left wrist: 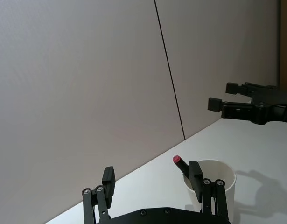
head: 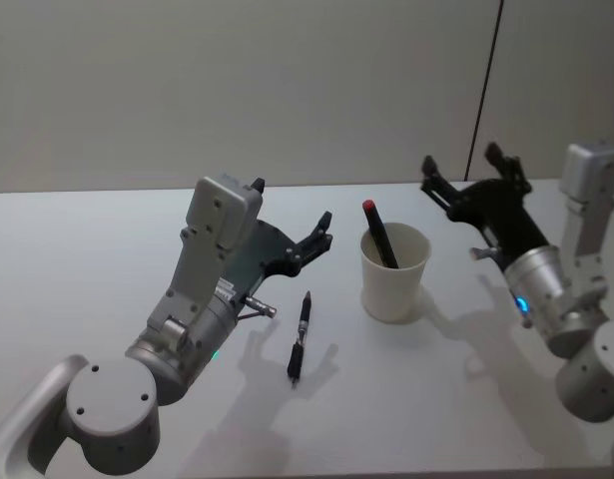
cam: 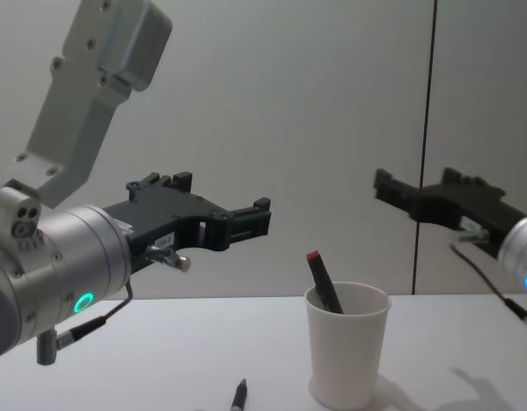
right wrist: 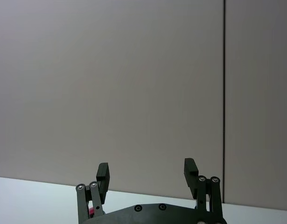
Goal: Place the pen into the pen holder.
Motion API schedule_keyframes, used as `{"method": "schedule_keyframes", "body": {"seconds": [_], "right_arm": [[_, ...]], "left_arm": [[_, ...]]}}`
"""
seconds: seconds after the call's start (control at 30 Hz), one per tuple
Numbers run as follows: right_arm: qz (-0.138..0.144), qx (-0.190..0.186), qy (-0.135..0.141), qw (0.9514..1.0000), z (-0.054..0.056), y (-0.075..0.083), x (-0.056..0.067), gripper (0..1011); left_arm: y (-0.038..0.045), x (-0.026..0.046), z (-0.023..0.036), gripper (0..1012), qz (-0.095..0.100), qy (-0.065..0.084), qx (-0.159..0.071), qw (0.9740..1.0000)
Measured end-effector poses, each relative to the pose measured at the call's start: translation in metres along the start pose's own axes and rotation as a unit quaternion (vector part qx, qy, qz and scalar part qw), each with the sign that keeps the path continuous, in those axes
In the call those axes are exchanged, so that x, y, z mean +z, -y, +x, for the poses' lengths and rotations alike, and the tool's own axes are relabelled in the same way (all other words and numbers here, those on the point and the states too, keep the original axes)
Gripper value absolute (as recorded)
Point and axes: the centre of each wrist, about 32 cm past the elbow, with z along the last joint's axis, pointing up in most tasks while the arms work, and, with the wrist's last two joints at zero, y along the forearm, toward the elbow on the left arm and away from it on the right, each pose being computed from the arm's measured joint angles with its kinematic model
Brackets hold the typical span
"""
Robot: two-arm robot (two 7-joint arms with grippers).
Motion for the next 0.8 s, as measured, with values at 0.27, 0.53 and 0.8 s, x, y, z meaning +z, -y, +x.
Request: {"method": "schedule_keyframes", "body": {"seconds": [0.27, 0.53, 0.8], "right_arm": [[-0.016, -0.031, -0.004, 0.9994, 0.007, 0.019, 0.01, 1001], [-0.037, -0.055, -0.006, 0.9978, 0.016, 0.041, 0.016, 1001], [-0.055, -0.073, -0.005, 0.9958, 0.024, 0.059, 0.018, 1001]], "left_arm": [[0.0, 0.0, 0.0, 1004, 0.0, 0.0, 0.0, 1.0], [0.0, 0.0, 0.0, 1004, 0.0, 0.0, 0.0, 1.0], [0.0, 0.0, 0.0, 1004, 0.0, 0.0, 0.0, 1.0]]}}
